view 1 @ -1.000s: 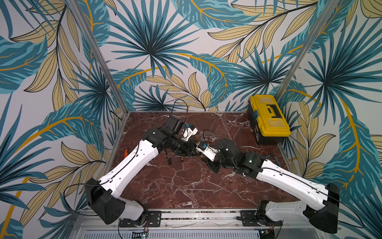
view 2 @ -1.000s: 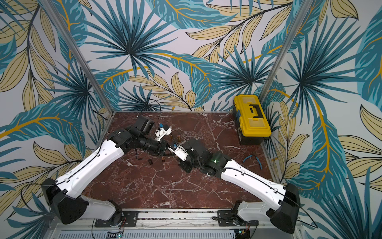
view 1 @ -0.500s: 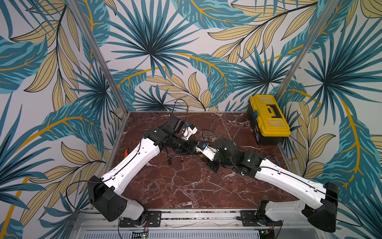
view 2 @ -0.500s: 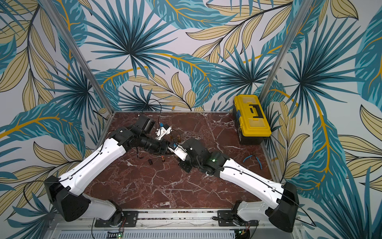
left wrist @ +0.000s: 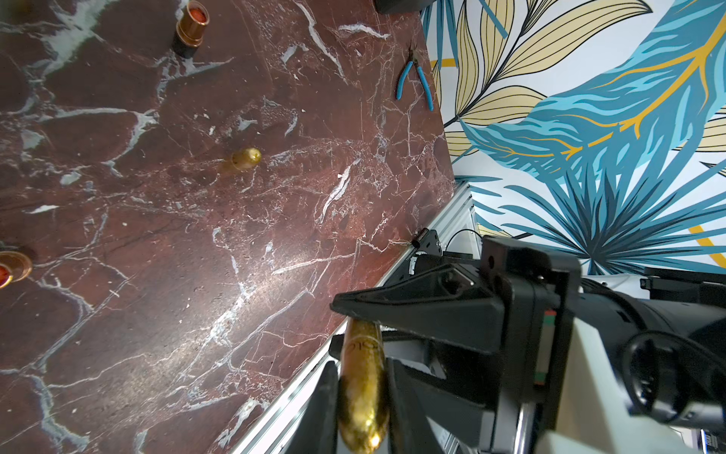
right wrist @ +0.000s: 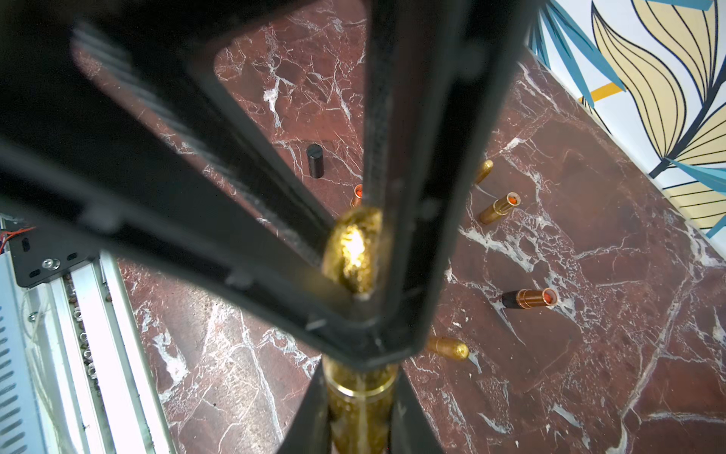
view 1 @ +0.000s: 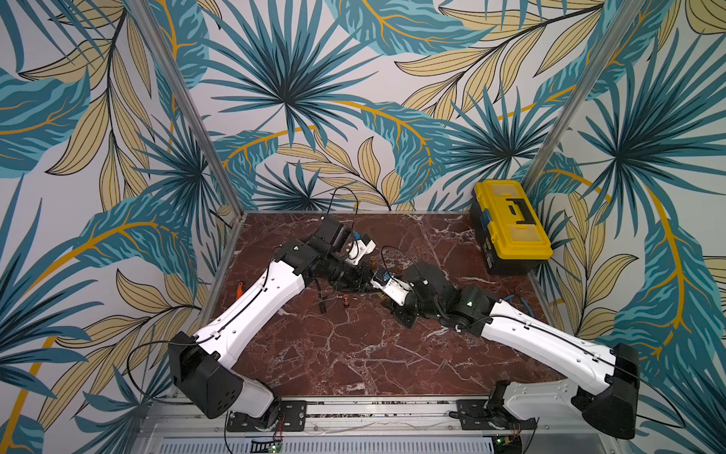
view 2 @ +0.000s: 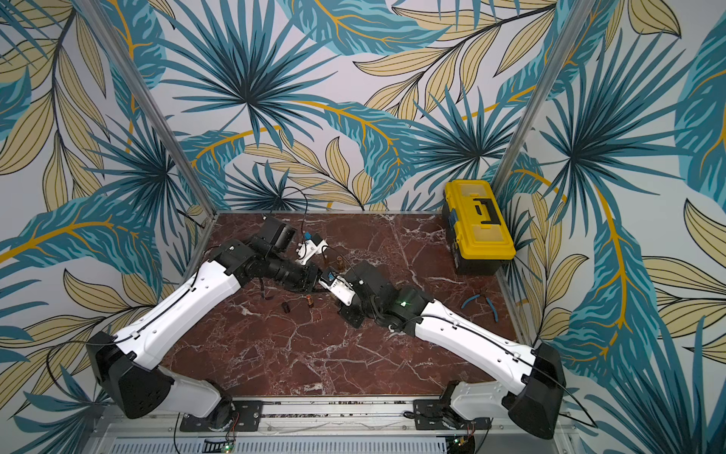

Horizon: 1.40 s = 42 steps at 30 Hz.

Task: Open the lipstick cap
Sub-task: Open the cover of the lipstick, then place the cover at the center of the board.

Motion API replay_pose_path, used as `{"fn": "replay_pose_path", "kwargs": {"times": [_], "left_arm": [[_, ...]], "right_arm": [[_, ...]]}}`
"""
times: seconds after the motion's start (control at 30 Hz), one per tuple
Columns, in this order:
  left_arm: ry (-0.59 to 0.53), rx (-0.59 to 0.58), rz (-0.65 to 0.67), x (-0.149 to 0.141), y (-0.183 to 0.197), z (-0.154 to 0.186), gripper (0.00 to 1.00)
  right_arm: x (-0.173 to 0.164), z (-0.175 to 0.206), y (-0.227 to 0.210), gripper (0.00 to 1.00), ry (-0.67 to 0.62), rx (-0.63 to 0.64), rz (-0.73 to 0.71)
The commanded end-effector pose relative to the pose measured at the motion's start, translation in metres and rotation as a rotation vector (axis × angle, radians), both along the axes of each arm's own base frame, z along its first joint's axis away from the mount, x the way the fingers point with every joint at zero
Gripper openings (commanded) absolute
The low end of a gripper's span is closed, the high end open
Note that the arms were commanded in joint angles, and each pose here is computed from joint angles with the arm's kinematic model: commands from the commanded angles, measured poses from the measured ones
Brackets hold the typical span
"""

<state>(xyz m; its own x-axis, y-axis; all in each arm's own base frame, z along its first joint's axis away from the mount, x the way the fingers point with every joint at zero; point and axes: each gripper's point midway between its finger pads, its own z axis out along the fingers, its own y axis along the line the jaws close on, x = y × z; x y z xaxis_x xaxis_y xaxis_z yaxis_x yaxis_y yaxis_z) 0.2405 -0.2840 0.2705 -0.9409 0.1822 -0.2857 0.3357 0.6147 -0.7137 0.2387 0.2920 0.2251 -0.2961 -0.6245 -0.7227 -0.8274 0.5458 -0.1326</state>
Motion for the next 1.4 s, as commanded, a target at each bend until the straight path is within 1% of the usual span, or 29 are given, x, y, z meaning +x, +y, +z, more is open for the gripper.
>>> {"fn": "replay_pose_path", "kwargs": {"times": [0.0,0.1,0.23,0.43,0.53,0.63,0.73,0.83,0.93,1.03,1.17,1.37], "left_arm": [[-0.051,-0.007,0.002,0.003,0.002,0.010,0.08],[-0.072,-0.003,0.029,0.008,0.008,0.014,0.07],[-0.087,-0.023,0.061,0.018,0.016,0.024,0.06],[-0.120,-0.055,0.084,0.030,0.025,0.041,0.07],[-0.127,-0.045,0.092,0.034,0.031,0.043,0.07],[-0.149,0.004,0.129,0.045,0.043,0.038,0.07],[-0.152,0.118,0.170,0.060,0.051,0.010,0.08],[-0.174,0.289,0.183,0.074,0.049,-0.029,0.10],[-0.165,0.404,0.170,0.085,0.037,-0.062,0.10],[-0.212,0.533,0.142,0.096,0.023,-0.091,0.10],[-0.217,0.579,0.104,0.108,-0.002,-0.124,0.10],[-0.245,0.661,0.127,0.130,-0.005,-0.166,0.10]], "right_arm": [[0.001,0.005,-0.002,0.06,-0.002,0.003,-0.018],[-0.002,0.001,-0.007,0.04,0.010,0.000,-0.031],[-0.008,-0.003,-0.016,0.03,0.027,-0.002,-0.047],[-0.012,-0.012,-0.025,0.03,0.051,-0.042,-0.067],[-0.013,-0.015,-0.026,0.02,0.058,-0.058,-0.069],[-0.013,-0.017,-0.028,0.02,0.067,-0.064,-0.084],[-0.014,-0.013,-0.030,0.02,0.065,-0.043,-0.098],[-0.014,-0.003,-0.035,0.02,0.040,-0.012,-0.118],[-0.015,0.015,-0.042,0.03,0.003,0.034,-0.142],[-0.018,0.036,-0.050,0.03,-0.043,0.101,-0.161],[-0.020,0.055,-0.061,0.03,-0.098,0.160,-0.188],[-0.020,0.052,-0.063,0.04,-0.094,0.145,-0.199]]}}
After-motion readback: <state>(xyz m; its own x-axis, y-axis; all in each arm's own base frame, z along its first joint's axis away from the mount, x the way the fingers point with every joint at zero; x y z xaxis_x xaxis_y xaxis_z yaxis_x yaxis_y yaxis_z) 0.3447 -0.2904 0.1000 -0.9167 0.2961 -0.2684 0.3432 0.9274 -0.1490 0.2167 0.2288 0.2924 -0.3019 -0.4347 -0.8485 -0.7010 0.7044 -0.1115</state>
